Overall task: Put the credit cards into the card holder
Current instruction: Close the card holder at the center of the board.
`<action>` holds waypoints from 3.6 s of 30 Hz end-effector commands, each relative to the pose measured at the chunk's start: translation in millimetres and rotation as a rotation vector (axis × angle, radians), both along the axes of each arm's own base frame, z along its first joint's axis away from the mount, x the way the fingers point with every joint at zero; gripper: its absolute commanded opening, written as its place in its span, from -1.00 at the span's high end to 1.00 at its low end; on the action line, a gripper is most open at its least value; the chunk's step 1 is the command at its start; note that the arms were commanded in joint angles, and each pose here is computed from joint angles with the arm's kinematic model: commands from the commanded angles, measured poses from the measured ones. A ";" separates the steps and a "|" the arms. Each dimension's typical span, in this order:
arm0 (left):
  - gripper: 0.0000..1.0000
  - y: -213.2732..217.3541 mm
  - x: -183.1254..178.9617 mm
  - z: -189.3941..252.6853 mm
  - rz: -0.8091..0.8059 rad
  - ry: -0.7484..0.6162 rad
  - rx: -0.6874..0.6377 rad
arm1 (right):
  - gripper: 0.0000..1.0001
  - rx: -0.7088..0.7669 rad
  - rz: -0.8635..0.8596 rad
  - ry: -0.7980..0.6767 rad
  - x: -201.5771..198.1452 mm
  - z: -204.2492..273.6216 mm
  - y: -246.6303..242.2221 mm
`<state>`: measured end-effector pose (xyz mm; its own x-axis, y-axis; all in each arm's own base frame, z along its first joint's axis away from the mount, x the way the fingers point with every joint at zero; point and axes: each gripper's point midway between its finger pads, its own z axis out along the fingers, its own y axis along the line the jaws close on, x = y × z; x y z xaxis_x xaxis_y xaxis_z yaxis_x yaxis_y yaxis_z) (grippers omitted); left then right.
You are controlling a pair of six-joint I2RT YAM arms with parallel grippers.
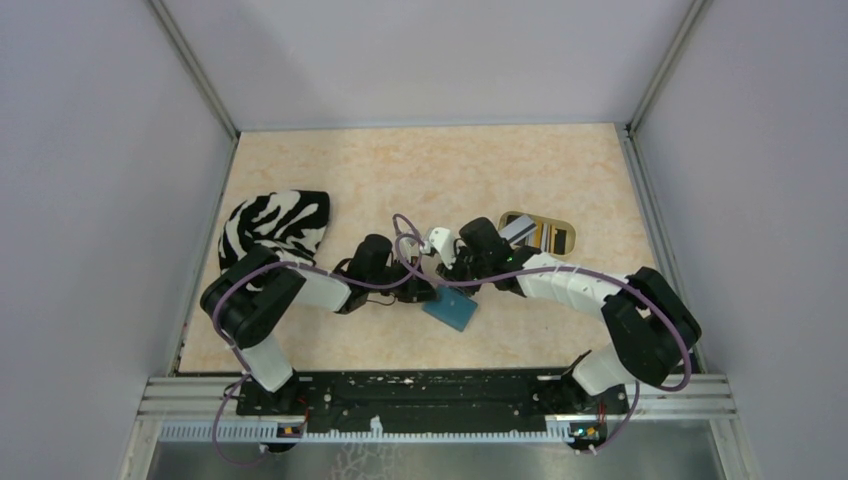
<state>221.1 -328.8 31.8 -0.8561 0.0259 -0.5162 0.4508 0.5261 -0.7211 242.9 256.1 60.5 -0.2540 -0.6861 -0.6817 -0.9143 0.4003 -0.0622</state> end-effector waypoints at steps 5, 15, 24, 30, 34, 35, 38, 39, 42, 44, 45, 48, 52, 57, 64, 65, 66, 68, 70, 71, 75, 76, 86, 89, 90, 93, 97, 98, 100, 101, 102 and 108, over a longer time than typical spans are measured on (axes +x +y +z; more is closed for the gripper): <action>1.00 8.4 -2.7 -14.7 0.011 0.001 0.055 | 0.66 0.011 0.001 -0.062 12.8 19.2 7.2; 1.00 8.7 -1.7 -13.2 0.012 -0.007 0.055 | 1.00 0.038 0.002 -0.047 13.6 27.8 -0.3; 1.00 7.6 -3.0 -15.4 0.001 0.000 0.055 | 1.00 0.107 0.078 0.108 -16.8 16.4 1.9; 1.00 8.1 -2.9 -13.6 0.000 -0.009 0.053 | 1.00 0.128 0.114 0.182 -33.1 5.3 3.7; 1.00 7.7 -3.3 -13.6 -0.004 -0.009 0.051 | 1.00 0.102 0.126 0.223 -42.7 -6.6 -0.7; 1.00 7.7 -3.6 -13.8 -0.004 -0.006 0.051 | 1.00 0.098 0.125 0.224 -44.4 -9.6 -1.2; 1.00 7.4 -3.9 -13.6 -0.007 -0.006 0.049 | 1.00 0.090 0.117 0.204 -44.1 -14.2 0.2; 1.00 7.2 -4.2 -13.3 -0.008 -0.008 0.048 | 1.00 0.092 0.112 0.200 -42.9 -14.1 1.4; 1.00 7.3 -3.6 -12.8 -0.006 -0.010 0.048 | 1.00 0.092 0.099 0.193 -39.5 -16.1 5.1; 1.00 7.5 -3.3 -12.5 -0.006 -0.012 0.048 | 1.00 0.087 0.083 0.188 -37.6 -17.3 5.6; 1.00 7.5 -3.3 -12.4 -0.007 -0.013 0.048 | 1.00 0.087 0.068 0.178 -34.8 -16.7 5.6; 1.00 7.1 -3.7 -12.1 -0.009 -0.012 0.047 | 1.00 0.106 0.038 0.132 -25.7 -7.3 7.1; 1.00 7.3 -3.9 -12.6 -0.008 -0.011 0.048 | 1.00 0.116 0.079 0.135 -33.7 -5.0 7.9; 1.00 6.8 -3.9 -12.9 -0.010 -0.008 0.046 | 1.00 0.095 0.087 0.119 -35.3 -9.9 6.7; 1.00 7.2 -3.3 -12.0 -0.008 -0.014 0.047 | 1.00 0.059 0.124 0.101 -42.4 -15.7 11.0; 1.00 7.5 -3.3 -12.1 -0.006 -0.013 0.047 | 1.00 0.055 0.131 0.099 -43.5 -16.0 11.5; 1.00 7.5 -3.8 -12.4 -0.008 -0.012 0.048 | 1.00 0.050 0.133 0.101 -44.3 -16.5 10.8; 1.00 7.3 -3.3 -11.8 -0.006 -0.014 0.047 | 1.00 0.037 0.146 0.101 -46.8 -17.6 9.4; 1.00 7.3 -3.2 -11.8 -0.007 -0.014 0.047 | 1.00 0.025 0.160 0.098 -48.8 -18.3 7.3; 1.00 7.5 -3.3 -12.0 -0.006 -0.014 0.047 | 1.00 0.020 0.165 0.096 -49.6 -18.5 6.4; 1.00 7.2 -3.2 -11.7 -0.007 -0.015 0.047 | 1.00 0.008 0.182 0.095 -52.7 -19.3 4.2; 1.00 7.3 -3.3 -11.8 -0.007 -0.014 0.047 | 1.00 0.003 0.187 0.098 -53.9 -20.7 3.8; 1.00 7.5 -3.3 -11.1 -0.006 -0.016 0.046 | 1.00 -0.048 0.245 0.106 -66.1 -31.0 2.7; 1.00 7.4 -4.1 -11.1 -0.008 -0.016 0.046 | 1.00 -0.070 0.246 0.116 -67.8 -36.2 0.9; 1.00 7.5 -3.4 -10.6 -0.006 -0.017 0.045 | 1.00 -0.079 0.252 0.118 -68.9 -38.1 0.4; 1.00 7.8 -3.6 -10.5 -0.006 -0.018 0.046 | 1.00 -0.106 0.276 0.125 -74.7 -42.4 -1.7; 1.00 7.8 -3.8 -10.4 -0.008 -0.018 0.045 | 1.00 -0.142 0.310 0.132 -82.7 -47.1 -8.8; 1.00 7.8 -3.7 -10.5 -0.007 -0.018 0.045 | 1.00 -0.153 0.317 0.137 -85.8 -49.0 -11.7; 1.00 7.5 -4.2 -10.8 -0.010 -0.016 0.043 | 1.00 -0.163 0.329 0.142 -90.3 -50.9 -15.5; 1.00 7.6 -4.1 -10.9 -0.009 -0.016 0.043 | 1.00 -0.168 0.331 0.145 -91.7 -51.8 -17.4; 1.00 7.0 -4.5 -10.3 -0.011 -0.018 0.042 | 1.00 -0.173 0.333 0.151 -93.9 -53.0 -19.2; 1.00 7.4 -3.9 -10.5 -0.008 -0.018 0.043 | 1.00 -0.202 0.345 0.180 -106.0 -59.5 -32.3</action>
